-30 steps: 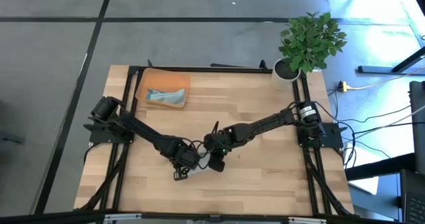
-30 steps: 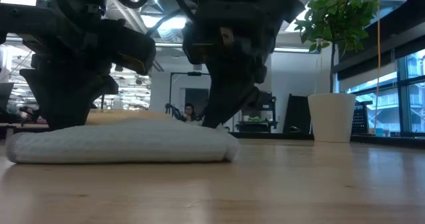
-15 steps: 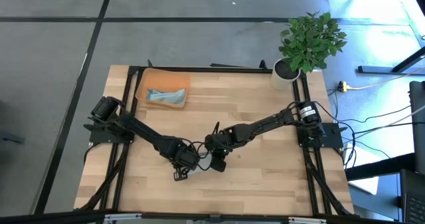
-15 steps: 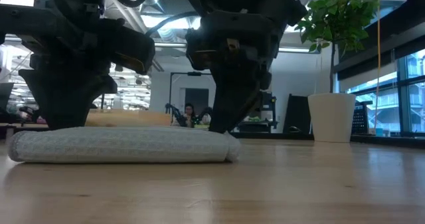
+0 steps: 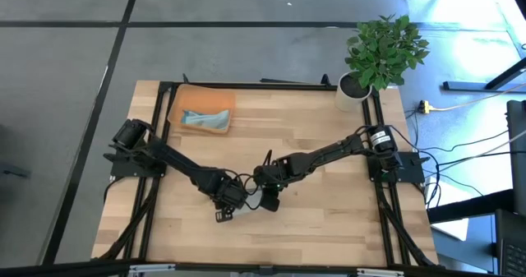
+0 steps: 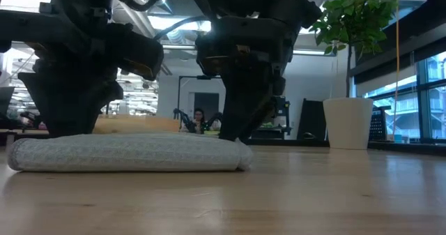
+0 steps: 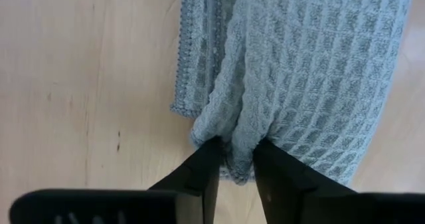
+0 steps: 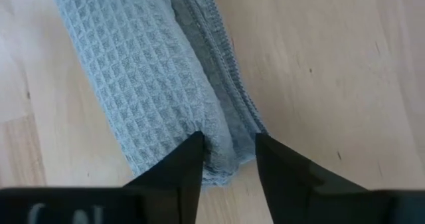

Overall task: Roll microfiber towels into tight, uniform cylinder then place into a basket
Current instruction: Roll the gray microfiber cloth

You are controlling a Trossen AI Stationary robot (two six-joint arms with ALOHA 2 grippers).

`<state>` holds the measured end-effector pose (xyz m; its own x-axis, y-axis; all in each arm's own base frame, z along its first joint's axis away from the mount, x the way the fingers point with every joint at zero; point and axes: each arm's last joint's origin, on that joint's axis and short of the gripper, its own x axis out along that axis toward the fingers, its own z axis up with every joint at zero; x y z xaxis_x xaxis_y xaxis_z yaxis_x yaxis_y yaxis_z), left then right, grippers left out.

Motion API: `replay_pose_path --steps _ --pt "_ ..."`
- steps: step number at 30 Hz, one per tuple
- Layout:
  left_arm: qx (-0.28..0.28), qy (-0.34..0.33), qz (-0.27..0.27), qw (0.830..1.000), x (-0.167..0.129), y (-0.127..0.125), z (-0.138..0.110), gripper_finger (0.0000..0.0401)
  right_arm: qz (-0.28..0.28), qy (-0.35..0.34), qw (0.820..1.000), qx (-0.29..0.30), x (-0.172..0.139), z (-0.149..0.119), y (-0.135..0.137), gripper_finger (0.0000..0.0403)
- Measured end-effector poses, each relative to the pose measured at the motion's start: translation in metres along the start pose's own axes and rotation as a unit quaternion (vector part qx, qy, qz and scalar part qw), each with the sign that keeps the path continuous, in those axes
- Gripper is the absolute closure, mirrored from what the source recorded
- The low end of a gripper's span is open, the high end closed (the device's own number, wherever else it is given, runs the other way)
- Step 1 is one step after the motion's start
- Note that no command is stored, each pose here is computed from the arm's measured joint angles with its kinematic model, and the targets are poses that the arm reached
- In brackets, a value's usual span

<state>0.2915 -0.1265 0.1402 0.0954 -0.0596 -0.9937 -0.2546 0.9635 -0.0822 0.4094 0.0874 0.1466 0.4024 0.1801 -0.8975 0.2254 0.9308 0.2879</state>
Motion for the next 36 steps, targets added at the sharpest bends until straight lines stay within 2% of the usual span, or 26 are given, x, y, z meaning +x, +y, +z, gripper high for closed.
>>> replay_pose_path --steps 5,9,15,19,22,29,36 --pt "-0.016 -0.001 -0.007 1.000 -0.006 0.003 0.001 0.0315 0.000 0.000 1.000 0.003 0.000 0.000 0.000 0.0246" --pt "-0.020 -0.011 -0.016 1.000 -0.020 0.006 -0.002 0.0316 0.000 0.001 1.000 0.027 0.000 0.000 0.000 0.0238" --pt "-0.030 -0.056 -0.038 0.997 -0.052 0.008 -0.007 0.0315 -0.001 0.001 1.000 0.027 0.000 0.000 0.000 0.0238" --pt "0.004 -0.110 -0.023 0.994 -0.066 0.003 -0.011 0.0317 -0.001 0.002 1.000 0.026 0.000 0.000 0.000 0.0238" --pt "0.049 -0.139 0.005 0.989 -0.061 -0.006 -0.013 0.0318 -0.001 0.002 1.000 0.027 0.000 0.000 0.000 0.0238" --pt "0.139 -0.148 0.007 0.979 -0.030 -0.027 -0.008 0.0318 0.000 0.004 1.000 0.028 0.000 -0.001 0.000 0.0238" --pt "0.144 -0.135 0.022 0.980 -0.015 -0.028 -0.005 0.0318 -0.001 0.004 1.000 0.028 0.000 -0.001 0.000 0.0238"
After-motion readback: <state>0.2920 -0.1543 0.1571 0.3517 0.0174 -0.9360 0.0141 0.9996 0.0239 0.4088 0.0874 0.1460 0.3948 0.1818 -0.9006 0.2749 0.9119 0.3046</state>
